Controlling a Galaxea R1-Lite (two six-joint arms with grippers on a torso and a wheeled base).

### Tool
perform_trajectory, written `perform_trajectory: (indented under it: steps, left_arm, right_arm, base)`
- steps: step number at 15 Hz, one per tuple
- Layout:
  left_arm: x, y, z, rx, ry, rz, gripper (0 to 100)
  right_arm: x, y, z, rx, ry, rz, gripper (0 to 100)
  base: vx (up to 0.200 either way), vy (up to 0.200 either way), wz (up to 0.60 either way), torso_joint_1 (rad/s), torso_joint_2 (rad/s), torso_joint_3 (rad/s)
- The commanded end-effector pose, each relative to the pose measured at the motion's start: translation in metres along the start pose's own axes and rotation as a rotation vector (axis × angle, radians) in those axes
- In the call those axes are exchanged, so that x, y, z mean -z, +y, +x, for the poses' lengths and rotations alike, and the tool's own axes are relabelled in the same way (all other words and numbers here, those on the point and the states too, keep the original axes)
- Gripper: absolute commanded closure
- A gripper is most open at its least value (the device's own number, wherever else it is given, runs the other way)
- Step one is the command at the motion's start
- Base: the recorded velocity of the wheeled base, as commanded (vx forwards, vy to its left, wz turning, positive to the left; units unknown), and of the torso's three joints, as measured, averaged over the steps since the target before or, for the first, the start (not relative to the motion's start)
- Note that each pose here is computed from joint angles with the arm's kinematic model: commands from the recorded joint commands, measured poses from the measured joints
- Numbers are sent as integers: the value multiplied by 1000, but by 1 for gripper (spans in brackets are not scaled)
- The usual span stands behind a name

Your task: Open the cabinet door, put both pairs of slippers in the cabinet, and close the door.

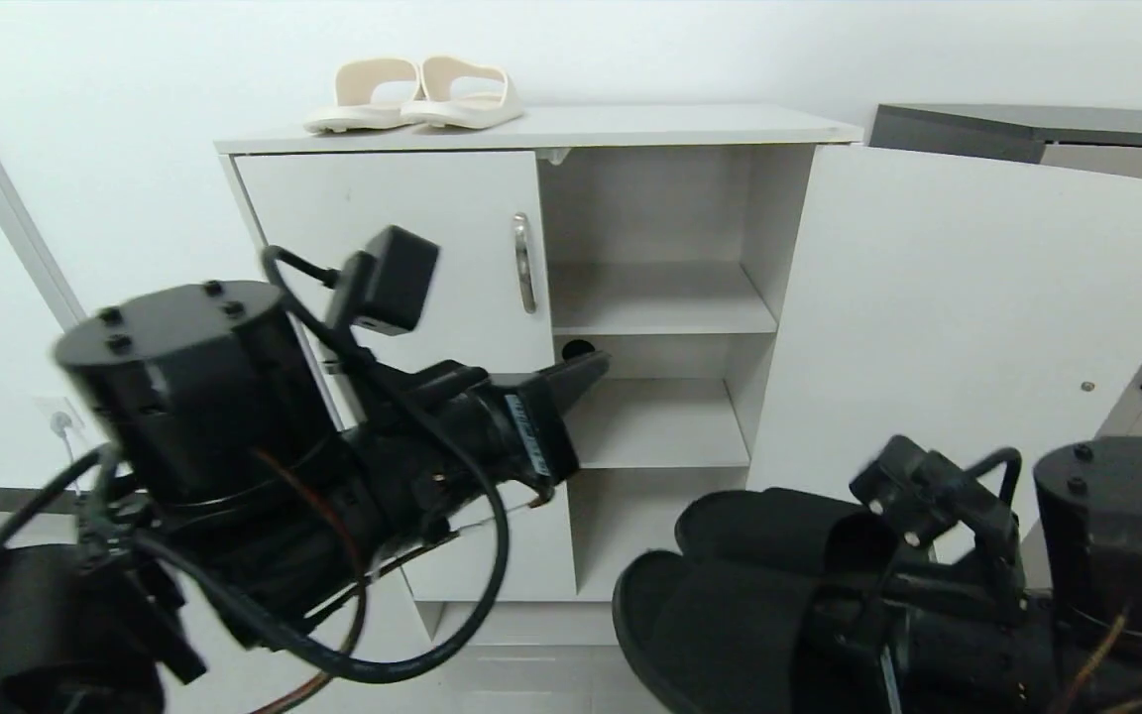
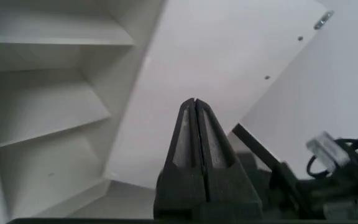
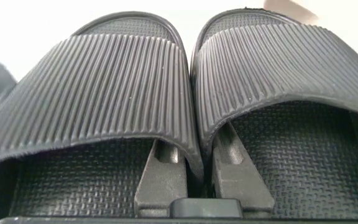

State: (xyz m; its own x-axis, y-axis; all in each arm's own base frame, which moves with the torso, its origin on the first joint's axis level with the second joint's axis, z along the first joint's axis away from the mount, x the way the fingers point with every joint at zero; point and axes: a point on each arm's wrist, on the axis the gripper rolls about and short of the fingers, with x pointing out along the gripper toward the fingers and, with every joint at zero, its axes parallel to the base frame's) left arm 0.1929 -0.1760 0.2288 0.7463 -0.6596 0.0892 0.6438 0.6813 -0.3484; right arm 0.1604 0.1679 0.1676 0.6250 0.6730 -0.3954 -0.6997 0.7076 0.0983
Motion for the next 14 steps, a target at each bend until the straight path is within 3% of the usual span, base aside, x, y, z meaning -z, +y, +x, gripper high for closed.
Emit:
perform_trajectory:
  steps: [1, 3, 6, 7, 8, 10, 11, 13, 14]
  left_arm:
    - [-28, 12, -73, -178, -116, 49, 100]
    - [-31, 21, -125, -345, -137, 83, 100]
    - [-4, 27, -223, -674, -159, 144, 100]
    - [6, 22, -252, -801, -176, 160, 100]
    - [13, 16, -268, -867, -194, 172, 100]
    - [52, -3, -306, -1054, -229, 231, 100]
    - [67, -4, -311, -1111, -207, 237, 100]
    - [76, 6, -310, -1225, -230, 193, 100]
    - [84, 13, -307, -1234, -204, 189, 100]
  right_arm:
    - [-12, -4, 43, 173, -17, 72, 100]
    - [-16, -9, 76, 323, -82, 112, 100]
    - [-9, -14, 111, 458, -118, 116, 100]
    - [-8, -15, 115, 467, -123, 117, 100]
    - [-9, -16, 116, 470, -123, 117, 100]
    - [-9, -17, 115, 472, -126, 118, 100]
    - [-10, -17, 114, 472, -127, 118, 100]
    - [-9, -17, 114, 474, -126, 118, 100]
    - [-9, -17, 114, 486, -128, 118, 100]
  base:
    - [0, 0, 0, 0, 0, 0]
    - [0, 0, 0, 0, 0, 0]
    - [0, 0, 0, 0, 0, 0]
    - [0, 0, 0, 0, 0, 0]
    - [0, 0, 0, 0, 0, 0]
    - [0, 0, 0, 0, 0, 0]
    - [0, 0, 0, 0, 0, 0]
    - [0, 0, 0, 0, 0, 0]
    - [0, 0, 0, 0, 0, 0]
